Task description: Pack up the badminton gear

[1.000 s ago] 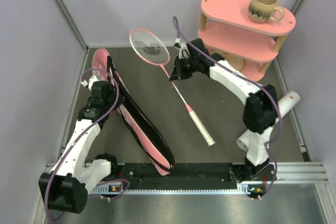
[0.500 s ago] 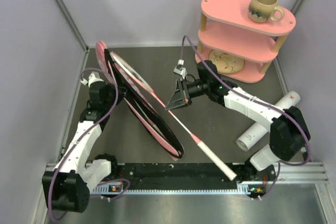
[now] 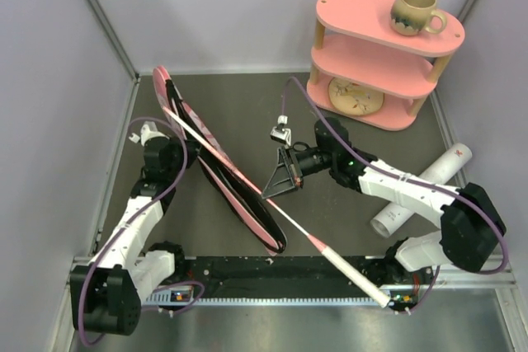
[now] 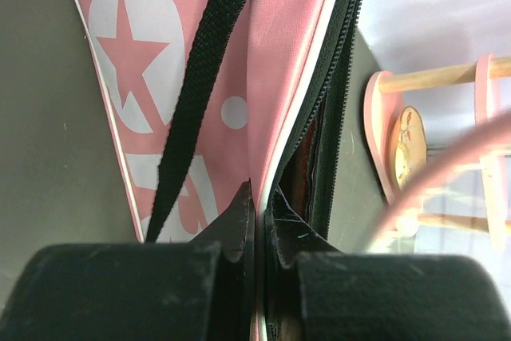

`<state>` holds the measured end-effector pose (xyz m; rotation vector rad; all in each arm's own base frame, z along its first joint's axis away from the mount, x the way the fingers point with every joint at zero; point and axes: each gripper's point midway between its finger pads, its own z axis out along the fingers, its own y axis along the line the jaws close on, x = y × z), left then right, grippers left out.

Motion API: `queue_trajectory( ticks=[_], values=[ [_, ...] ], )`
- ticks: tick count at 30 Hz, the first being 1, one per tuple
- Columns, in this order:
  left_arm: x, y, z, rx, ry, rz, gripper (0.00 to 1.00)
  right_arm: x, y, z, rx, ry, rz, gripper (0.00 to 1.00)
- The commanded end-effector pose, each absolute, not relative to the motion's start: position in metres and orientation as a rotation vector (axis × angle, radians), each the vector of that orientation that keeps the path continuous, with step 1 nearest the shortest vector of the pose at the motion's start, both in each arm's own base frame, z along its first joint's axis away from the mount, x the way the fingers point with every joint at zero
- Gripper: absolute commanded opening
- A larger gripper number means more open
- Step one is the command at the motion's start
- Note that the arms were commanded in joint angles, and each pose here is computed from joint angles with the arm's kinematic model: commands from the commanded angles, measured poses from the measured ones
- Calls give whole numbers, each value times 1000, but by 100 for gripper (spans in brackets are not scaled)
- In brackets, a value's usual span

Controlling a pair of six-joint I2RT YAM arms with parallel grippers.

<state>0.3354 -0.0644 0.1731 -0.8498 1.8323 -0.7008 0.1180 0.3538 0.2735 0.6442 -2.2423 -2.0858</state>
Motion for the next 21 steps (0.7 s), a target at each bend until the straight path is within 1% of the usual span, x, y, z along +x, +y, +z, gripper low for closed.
queue_trajectory(
  ticks=[1,13,18,21],
  values=[
    [345,-62,214,-850,1658,-788,0,111,360,285,633,-2166,-2156,0],
    [337,-62,213,-901,1672,-802,0,125,367,228,354,-2262,-2025,0],
    [333,-66,206,-911,1693,-826,0,136,378,220,341,-2284,-2000,0],
    [328,-71,204,-891,1723,-837,0,153,393,213,332,-2313,-2003,0]
  ],
)
